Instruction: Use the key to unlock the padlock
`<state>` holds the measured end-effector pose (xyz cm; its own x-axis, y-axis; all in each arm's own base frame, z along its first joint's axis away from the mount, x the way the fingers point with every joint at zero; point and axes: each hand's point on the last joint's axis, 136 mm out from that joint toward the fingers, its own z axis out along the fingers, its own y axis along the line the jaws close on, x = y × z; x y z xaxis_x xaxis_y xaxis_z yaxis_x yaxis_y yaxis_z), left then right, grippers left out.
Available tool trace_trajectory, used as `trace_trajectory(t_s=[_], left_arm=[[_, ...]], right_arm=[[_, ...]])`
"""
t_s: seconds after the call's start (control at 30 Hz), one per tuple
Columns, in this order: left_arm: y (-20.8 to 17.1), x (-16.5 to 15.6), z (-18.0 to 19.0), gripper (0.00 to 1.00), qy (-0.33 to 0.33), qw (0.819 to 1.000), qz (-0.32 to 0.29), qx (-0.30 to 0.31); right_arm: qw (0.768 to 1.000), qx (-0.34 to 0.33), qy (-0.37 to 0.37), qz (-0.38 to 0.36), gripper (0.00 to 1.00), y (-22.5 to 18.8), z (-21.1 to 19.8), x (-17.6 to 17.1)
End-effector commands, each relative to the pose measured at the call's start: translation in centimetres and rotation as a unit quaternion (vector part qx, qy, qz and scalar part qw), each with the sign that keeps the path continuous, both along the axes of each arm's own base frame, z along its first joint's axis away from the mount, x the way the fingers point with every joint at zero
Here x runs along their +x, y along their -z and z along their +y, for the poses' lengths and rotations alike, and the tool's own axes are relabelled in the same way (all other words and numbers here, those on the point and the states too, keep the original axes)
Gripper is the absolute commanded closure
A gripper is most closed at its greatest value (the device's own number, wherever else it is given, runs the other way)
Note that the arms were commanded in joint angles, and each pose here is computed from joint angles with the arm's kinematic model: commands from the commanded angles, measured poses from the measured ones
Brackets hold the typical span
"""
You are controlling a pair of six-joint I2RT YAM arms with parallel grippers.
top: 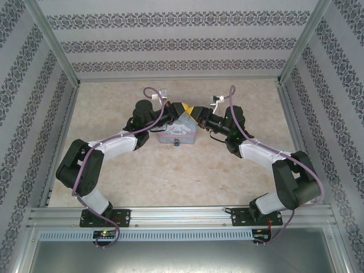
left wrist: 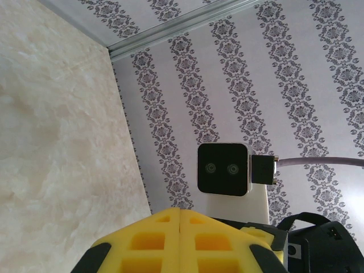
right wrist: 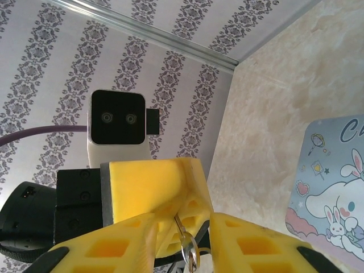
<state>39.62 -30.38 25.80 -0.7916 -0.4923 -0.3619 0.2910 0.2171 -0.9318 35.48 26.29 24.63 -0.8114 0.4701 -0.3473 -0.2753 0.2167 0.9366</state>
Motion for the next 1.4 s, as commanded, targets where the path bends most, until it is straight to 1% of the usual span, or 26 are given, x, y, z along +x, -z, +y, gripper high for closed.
trace_trajectory(t_s=[0.0, 0.53, 0.93, 1.0, 1.1, 1.2, 1.3, 1.37], left_arm=[[-0.8, 0.4, 0.4, 1.0, -0.007, 1.0, -0.019, -0.01], [-0.6, 0.4, 0.4, 1.0, -0.009, 1.0, -0.017, -0.009], [-0.6, 0.5, 0.6, 1.0, -0.015, 1.0, -0.018, -0.007], [-0.5, 0.4, 0.6, 1.0, -0.015, 1.0, -0.018, -0.006], [-0.5, 0.5, 0.6, 1.0, -0.016, 1.0, -0.017, -0.006], [-0.3, 0.4, 0.6, 1.0, -0.015, 1.0, -0.014, -0.007], [-0.3, 0.3, 0.6, 1.0, -0.015, 1.0, -0.013, -0.007], [-0.1, 0.2, 0.7, 1.0, -0.016, 1.0, -0.012, -0.008]], right_arm=[[1.0, 0.008, -0.015, -0.017, 0.7, -0.4, 0.5, -0.5], [1.0, 0.018, -0.022, -0.013, 0.78, -0.1, 1.0, -0.5], [1.0, 0.014, -0.012, -0.005, 0.84, 1.0, 0.2, -0.9], [1.0, 0.014, -0.01, -0.005, 0.88, 0.9, 0.1, -0.8], [1.0, 0.015, -0.009, -0.005, 0.88, 0.9, 0.0, -0.7], [1.0, 0.016, -0.007, -0.007, 0.92, 0.7, -0.1, -0.6], [1.0, 0.018, -0.008, -0.007, 0.99, 0.5, 0.0, -0.4], [1.0, 0.019, -0.005, -0.008, 1.0, 0.5, -0.1, -0.3]])
